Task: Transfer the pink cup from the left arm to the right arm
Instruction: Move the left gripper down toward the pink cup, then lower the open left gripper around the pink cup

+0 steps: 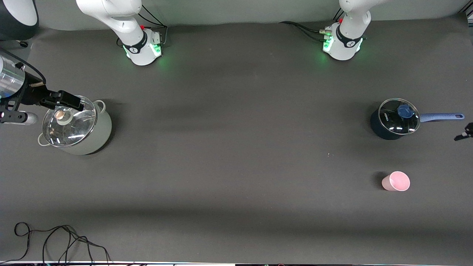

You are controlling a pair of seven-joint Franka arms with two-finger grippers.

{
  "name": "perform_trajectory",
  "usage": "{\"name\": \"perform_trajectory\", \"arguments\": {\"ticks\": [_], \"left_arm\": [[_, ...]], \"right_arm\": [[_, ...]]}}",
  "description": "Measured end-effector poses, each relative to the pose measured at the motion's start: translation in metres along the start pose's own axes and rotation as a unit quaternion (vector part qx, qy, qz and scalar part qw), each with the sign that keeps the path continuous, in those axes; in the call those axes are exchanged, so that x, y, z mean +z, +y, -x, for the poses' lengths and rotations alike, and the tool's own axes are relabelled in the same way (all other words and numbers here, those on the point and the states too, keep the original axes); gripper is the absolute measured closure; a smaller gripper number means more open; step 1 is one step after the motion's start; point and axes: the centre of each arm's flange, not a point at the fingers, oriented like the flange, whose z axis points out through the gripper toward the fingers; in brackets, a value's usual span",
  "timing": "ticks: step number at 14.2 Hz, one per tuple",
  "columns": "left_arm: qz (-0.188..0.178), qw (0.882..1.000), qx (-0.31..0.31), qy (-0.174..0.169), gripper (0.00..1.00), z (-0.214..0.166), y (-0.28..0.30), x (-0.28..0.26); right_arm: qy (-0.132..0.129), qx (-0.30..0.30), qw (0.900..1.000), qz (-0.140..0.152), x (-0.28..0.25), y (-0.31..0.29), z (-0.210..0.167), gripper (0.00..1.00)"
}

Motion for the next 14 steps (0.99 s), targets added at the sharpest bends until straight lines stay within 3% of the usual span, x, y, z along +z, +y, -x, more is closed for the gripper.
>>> {"name": "perform_trajectory", "arguments": {"ticks": [4, 10, 14], "left_arm": [[0.024, 0.992, 0.048, 0.114, 0.00, 0.061, -0.050, 0.062], [0.013, 0.969, 0.103, 0.222, 0.00, 0.110, -0.089, 0.155], [-0.006, 0.956, 0.126, 0.267, 0.00, 0.153, -0.101, 0.197]], "right_arm": [[0.002, 0.000, 1.000, 0.000, 0.000, 0.000, 0.001, 0.00], [0.004, 0.000, 1.000, 0.000, -0.001, 0.000, 0.001, 0.00], [0.004, 0.000, 1.000, 0.000, -0.001, 0.000, 0.001, 0.00]]}}
